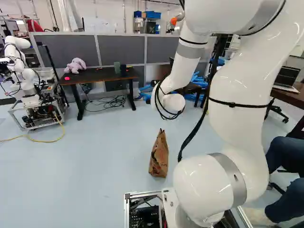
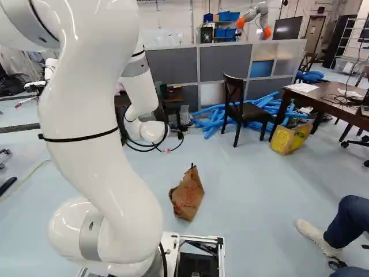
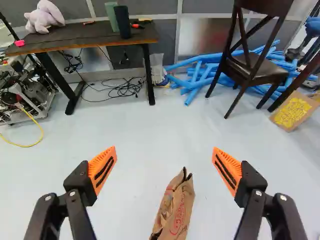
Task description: Pick up the bag on the ground and place it on the table
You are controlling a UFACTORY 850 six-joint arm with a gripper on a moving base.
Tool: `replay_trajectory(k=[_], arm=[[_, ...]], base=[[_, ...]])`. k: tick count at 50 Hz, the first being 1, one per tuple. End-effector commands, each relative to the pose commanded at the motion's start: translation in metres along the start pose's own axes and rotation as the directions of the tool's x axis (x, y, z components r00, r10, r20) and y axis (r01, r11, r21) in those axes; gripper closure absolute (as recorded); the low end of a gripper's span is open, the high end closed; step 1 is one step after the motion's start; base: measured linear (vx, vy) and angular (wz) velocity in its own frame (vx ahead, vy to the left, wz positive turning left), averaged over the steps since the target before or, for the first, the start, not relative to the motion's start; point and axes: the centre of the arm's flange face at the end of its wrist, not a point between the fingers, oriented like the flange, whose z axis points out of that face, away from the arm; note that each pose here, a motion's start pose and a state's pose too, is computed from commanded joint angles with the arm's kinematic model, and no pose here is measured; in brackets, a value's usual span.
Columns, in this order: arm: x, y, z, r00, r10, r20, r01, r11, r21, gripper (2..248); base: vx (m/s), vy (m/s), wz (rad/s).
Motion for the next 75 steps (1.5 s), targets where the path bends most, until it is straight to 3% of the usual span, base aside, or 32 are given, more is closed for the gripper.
replay_trajectory(k=[41, 61, 75], arm=[[-0.021, -0.011, 0.091, 0.984, 0.024, 0.174, -0.021, 1.0, -0.015, 3], [-0.036, -0.018, 0.132, 0.963, 0.05, 0.266, -0.043, 0.999, -0.033, 3], [-0.053, -0.023, 0.15, 0.938, 0.07, 0.339, -0.057, 0.997, -0.049, 3]], base=[[0.0, 0.0, 0.0], [0.0, 0.0, 0.0], [0.0, 0.0, 0.0]])
